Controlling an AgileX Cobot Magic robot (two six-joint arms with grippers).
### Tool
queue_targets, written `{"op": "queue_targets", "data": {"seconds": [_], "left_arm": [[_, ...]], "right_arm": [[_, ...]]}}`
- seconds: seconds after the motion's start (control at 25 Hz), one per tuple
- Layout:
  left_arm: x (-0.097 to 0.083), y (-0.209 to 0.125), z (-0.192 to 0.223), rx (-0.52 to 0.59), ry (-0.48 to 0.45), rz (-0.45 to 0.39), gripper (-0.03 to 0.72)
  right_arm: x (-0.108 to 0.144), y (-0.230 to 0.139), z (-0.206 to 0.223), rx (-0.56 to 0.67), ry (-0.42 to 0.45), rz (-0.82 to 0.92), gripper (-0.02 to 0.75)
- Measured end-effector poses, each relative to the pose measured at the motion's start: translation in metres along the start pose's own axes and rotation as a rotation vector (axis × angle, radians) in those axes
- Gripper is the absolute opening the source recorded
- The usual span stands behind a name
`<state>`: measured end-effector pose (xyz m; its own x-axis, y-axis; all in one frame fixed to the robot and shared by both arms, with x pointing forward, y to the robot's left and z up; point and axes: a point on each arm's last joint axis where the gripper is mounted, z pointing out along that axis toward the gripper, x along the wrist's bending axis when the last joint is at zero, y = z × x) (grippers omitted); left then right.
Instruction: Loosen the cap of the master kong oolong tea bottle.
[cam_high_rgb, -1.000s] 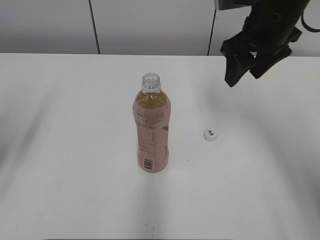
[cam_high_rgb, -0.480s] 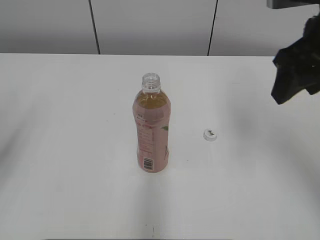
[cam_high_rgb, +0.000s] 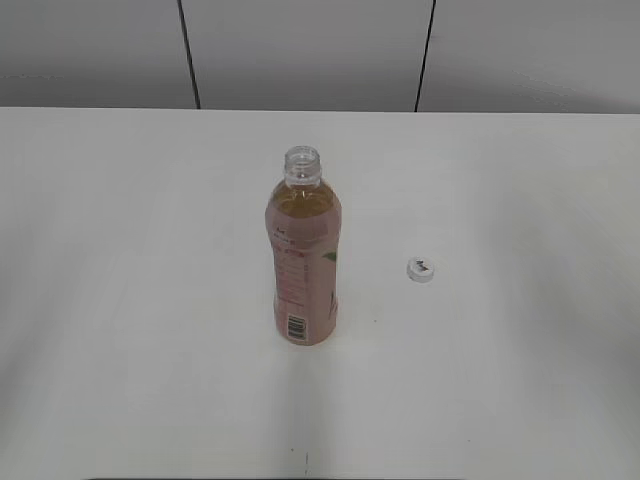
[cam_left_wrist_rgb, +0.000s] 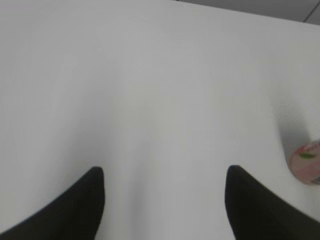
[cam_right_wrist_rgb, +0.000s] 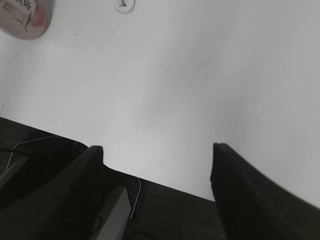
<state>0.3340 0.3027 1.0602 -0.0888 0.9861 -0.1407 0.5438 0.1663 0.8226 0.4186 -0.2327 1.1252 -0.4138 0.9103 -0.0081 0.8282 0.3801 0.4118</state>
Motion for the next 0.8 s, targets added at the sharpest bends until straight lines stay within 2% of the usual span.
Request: {"op": "queue_targets", "data": {"seconds": [0.16,0.32,0.4,0.56,0.8], "left_arm": [[-0.005,0.001,-0.019,0.072,-0.033,0.069,0.465],[-0.003,-0.007,-0.037,0.128,-0.015,0.164,0.456],[0.000,-0.014,-0.044,0.122,-0.001,0.194,0.447],[0.003,-0.028,-0.063,0.024,-0.011,0.195,0.438],[0.006,-0.045,-0.092,-0.176,-0.029,0.194,0.437]], "right_arm": [[0.002,-0.030,-0.011,-0.041,-0.019,-0.001,0.503],[0.005,-0.076,-0.020,-0.105,-0.032,-0.003,0.503],[0.006,-0.100,-0.020,-0.136,-0.042,-0.005,0.503],[0.010,-0.142,-0.020,-0.224,-0.049,-0.006,0.503],[0.012,-0.192,-0.010,-0.478,-0.094,-0.014,0.503]]}}
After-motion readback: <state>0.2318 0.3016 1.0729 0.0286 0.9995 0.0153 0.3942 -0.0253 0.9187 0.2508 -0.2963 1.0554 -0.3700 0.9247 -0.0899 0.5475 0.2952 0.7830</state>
